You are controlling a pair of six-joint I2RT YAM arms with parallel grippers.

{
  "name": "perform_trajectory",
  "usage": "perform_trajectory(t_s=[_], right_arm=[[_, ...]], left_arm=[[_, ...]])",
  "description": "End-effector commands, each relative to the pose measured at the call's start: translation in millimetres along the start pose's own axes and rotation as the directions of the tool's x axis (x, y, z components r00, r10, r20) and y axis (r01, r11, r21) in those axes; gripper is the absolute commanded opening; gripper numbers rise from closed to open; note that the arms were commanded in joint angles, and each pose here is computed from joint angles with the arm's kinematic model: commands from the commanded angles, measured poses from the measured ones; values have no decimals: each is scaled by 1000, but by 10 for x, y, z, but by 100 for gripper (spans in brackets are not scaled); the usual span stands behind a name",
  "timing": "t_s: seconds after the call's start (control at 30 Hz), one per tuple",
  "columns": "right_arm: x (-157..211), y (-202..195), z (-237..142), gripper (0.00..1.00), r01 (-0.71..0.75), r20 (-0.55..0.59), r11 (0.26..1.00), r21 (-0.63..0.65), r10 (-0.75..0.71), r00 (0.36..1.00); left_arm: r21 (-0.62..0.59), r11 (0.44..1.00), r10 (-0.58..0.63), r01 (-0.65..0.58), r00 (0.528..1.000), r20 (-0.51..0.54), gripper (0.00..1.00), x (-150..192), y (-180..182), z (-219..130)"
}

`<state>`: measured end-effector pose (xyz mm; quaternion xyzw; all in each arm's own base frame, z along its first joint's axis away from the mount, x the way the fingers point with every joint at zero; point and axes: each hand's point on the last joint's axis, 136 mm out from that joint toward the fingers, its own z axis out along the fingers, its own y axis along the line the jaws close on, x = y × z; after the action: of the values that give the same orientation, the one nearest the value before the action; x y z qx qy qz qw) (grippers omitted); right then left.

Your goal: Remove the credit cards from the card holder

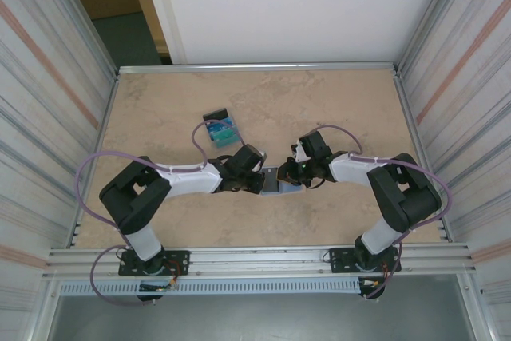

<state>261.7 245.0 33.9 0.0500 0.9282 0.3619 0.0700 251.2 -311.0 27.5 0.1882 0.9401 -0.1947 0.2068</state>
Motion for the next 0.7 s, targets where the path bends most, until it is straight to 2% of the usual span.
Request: perform_trajectory(t_s=[0.0,0.17,0.4,0.67], right_arm=[[0,103,22,14,6,-15,999,-49,-7,1000],[8,84,58,14,-14,-24,997,-76,13,1000],[-5,24,46,5,-29,-16,997,-74,28,999],[-39,-64,-4,0,-37,-3,997,-62,37,999]], left_arm=[[12,1000,24,-24,999,-29,12,26,-42,31],[11,1000,22,-22,999,-31,12,30,-41,32],[0,1000,18,-18,999,-41,11,47,-17,39],[-37,999,15,-16,999,-48,5,68,48,39]])
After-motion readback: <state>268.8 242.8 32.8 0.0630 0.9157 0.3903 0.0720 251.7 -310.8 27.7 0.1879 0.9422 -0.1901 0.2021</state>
